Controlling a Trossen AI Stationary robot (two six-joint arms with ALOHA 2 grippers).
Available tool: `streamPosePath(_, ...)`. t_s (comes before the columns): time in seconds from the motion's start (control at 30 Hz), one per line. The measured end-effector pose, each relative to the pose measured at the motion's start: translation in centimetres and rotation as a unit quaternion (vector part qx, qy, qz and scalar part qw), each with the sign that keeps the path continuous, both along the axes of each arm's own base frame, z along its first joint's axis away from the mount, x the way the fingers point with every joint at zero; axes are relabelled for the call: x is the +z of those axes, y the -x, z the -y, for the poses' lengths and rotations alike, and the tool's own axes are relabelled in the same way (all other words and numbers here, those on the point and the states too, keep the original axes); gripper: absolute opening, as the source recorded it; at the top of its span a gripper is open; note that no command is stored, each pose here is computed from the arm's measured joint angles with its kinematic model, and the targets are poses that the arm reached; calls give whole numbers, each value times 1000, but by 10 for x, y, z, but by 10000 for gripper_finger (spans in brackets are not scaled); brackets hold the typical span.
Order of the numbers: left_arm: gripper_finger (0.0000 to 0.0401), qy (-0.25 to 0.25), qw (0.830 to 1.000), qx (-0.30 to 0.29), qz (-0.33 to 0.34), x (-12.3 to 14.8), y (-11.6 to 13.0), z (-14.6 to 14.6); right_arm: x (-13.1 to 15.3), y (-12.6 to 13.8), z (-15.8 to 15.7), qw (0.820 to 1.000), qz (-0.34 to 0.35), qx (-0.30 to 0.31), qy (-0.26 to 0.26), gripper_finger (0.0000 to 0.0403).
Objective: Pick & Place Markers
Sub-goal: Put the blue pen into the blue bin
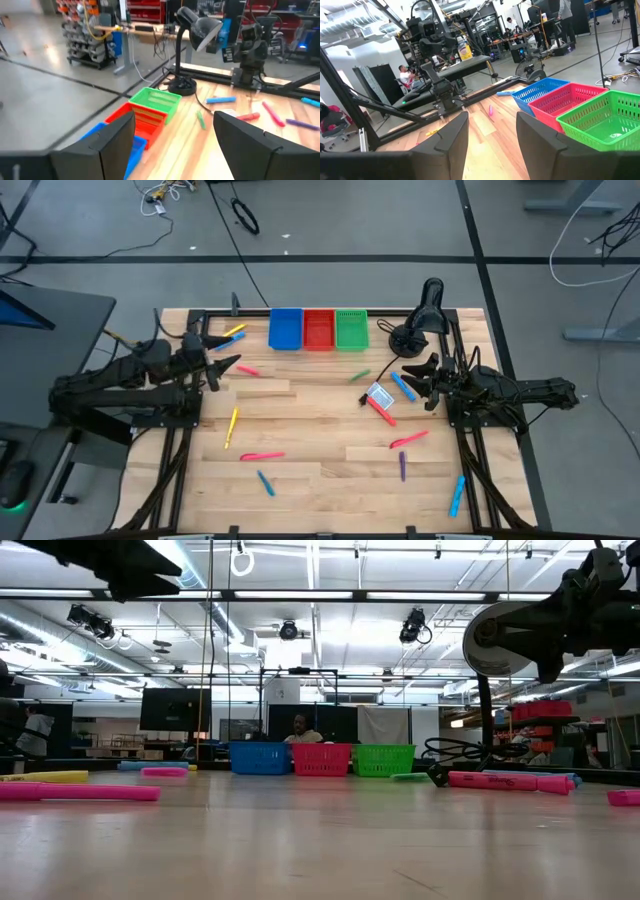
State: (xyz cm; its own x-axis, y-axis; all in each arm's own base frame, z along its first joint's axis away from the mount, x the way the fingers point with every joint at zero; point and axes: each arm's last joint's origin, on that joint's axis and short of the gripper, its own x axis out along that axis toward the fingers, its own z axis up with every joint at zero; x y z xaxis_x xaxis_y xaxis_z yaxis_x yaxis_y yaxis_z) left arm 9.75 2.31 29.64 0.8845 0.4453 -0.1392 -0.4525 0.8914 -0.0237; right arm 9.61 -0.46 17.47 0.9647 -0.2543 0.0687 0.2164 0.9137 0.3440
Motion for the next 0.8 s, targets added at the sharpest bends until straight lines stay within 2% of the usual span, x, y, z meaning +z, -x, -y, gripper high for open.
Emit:
streamPosePath(0.43,273,17,995,-59,-78,32,-55,10,0,0,0,1000,0,0,0,166)
streamPosePath(0.6,273,-7,987,-93,-133,50,-74,19,0,0,0,1000,0,0,0,166)
streamPosePath(0.8,273,-20,978,-126,-165,76,-94,32,0,0,0,1000,0,0,0,166)
